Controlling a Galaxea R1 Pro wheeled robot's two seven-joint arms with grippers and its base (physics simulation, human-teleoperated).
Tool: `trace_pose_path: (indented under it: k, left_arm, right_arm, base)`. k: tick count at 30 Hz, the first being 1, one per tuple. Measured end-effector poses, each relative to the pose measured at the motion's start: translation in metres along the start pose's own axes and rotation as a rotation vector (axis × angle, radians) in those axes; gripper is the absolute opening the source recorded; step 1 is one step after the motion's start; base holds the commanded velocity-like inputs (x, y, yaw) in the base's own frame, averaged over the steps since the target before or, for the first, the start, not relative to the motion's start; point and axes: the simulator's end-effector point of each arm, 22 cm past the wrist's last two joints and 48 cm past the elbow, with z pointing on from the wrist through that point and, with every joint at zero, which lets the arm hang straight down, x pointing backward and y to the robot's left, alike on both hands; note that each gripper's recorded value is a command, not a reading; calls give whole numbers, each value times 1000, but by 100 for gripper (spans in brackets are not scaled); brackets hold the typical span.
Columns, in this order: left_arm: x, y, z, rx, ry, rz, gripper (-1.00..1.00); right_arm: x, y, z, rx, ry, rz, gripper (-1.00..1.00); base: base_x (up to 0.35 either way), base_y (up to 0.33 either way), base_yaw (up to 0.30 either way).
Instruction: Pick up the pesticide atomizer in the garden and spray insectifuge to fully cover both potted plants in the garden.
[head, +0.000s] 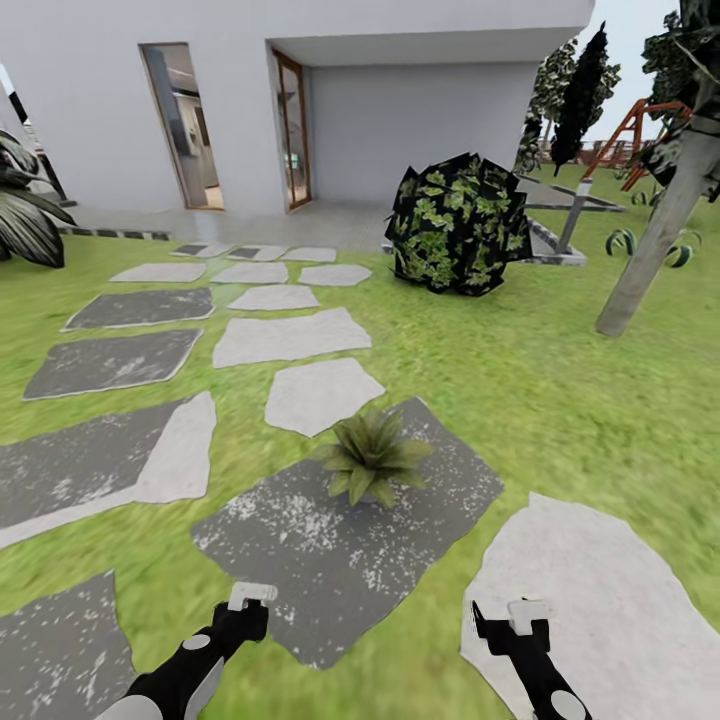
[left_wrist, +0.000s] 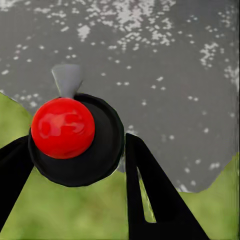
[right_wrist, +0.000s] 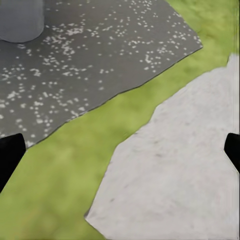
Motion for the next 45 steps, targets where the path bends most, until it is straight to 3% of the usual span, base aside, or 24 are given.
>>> trace_pose_path:
  k: [19, 35, 36, 38, 40, 43, 45]
  left_arm:
    - [-9, 0, -3, -1, -18, 2, -100]
    - [-13, 1, -4, 0, -25, 11, -100]
    - [-9, -18, -5, 98, -8, 130, -100]
    - [-9, -28, -8, 181, 1, 167, -100]
    - [-5, -23, -13, 243, 19, 199, -100]
    - [1, -17, -21, 312, 41, 233, -100]
    - [2, -12, -25, 349, 53, 260, -100]
  right_arm:
    - [-9, -1, -1, 2, -18, 1, 100]
    - [-11, 2, -1, -2, -20, 3, 100]
    - [-14, 4, -1, -11, -26, -3, 100]
    - [-18, 3, 0, -11, -33, -6, 100]
    - [-29, 0, 1, -10, -57, -12, 100]
    - [-44, -1, 2, -9, -89, -21, 100]
    - [-52, 2, 3, -21, -106, -58, 100]
  base:
    - [4, 0, -260]
    - [0, 0, -24]
    - [0, 0, 0]
    - [0, 0, 0]
    - [0, 0, 0]
    - [0, 0, 0]
    - [0, 0, 0]
